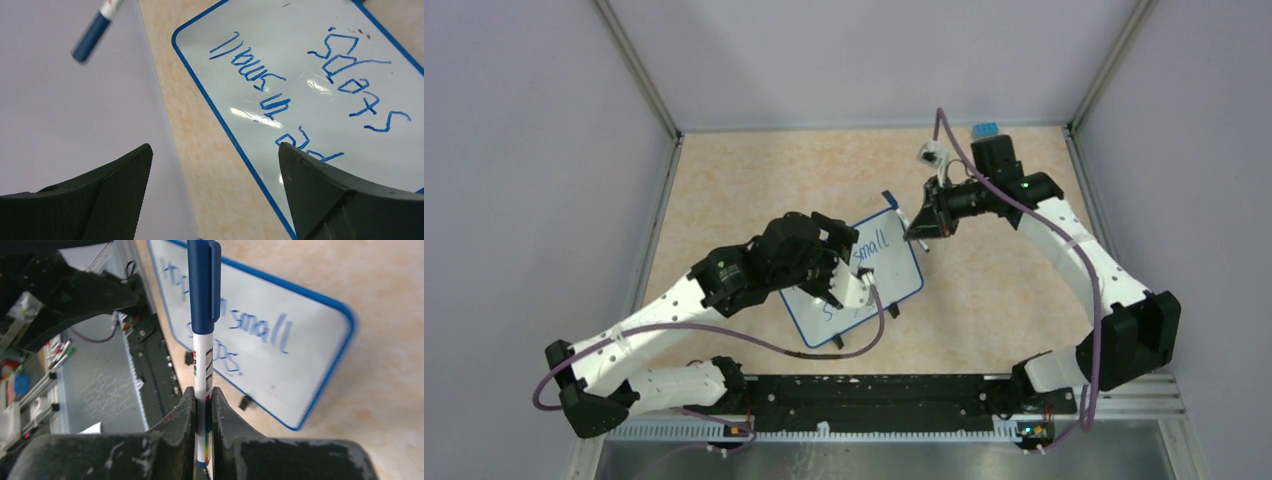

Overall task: Write a sentence on the whiteboard
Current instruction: Pass from the left arm to the right, then put down the whiteboard marker at the center of the board, then reset both arms

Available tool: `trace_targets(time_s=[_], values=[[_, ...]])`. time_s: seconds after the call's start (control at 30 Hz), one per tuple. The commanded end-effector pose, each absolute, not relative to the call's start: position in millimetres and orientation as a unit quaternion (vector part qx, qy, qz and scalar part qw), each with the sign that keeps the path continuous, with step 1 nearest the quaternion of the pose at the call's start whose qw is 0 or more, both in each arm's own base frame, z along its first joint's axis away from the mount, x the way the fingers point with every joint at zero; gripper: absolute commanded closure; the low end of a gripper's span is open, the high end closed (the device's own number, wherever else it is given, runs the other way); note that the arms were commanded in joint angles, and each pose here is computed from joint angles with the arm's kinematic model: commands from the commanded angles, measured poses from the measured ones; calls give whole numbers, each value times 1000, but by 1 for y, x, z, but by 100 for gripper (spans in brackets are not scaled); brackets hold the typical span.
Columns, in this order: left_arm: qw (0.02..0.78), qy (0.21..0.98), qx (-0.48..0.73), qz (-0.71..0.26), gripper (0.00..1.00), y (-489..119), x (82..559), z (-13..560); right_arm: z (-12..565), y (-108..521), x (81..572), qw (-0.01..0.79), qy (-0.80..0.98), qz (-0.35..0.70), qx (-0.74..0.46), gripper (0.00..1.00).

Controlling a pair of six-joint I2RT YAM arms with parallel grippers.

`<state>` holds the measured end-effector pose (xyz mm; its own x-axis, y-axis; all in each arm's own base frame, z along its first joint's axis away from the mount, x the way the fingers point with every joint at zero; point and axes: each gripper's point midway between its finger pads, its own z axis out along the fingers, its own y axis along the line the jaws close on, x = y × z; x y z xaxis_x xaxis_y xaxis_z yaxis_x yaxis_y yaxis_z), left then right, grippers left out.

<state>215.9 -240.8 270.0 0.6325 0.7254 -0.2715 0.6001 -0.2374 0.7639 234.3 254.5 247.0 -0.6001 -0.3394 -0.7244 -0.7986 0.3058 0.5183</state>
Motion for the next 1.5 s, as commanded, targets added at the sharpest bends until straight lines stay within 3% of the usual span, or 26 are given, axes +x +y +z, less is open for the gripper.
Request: trace_targets(time_s=[0.0, 0.2, 0.33, 0.57, 0.73, 0.97, 1.07, 1.2, 1.47], values=[[504, 555, 660, -49, 1, -248, 230, 305, 279, 217, 274, 344, 764, 434, -330, 100], [471, 729, 465, -178, 1, -225, 276, 315, 238, 139, 310, 366, 830, 325, -267, 100], [454, 779, 351, -253, 1, -193, 308, 315, 196, 91, 318, 347, 873, 255, -232, 100], [432, 846, 229, -210, 1, -104, 352, 261, 103, 19, 314, 288, 930, 129, -187, 100], [426, 863, 205, -181, 1, -63, 347, 226, 51, -12, 297, 240, 953, 82, -166, 100], [394, 888, 175, -162, 1, -33, 327, 177, 21, -38, 291, 222, 965, 39, -130, 100], [391, 891, 172, -155, 1, -25, 325, 168, 16, -39, 288, 219, 967, 37, -124, 83], [374, 896, 172, -166, 1, -23, 323, 158, 14, -36, 284, 212, 969, 44, -119, 67], [333, 909, 154, -196, 1, -21, 324, 147, 49, -30, 290, 237, 963, 59, -116, 47]])
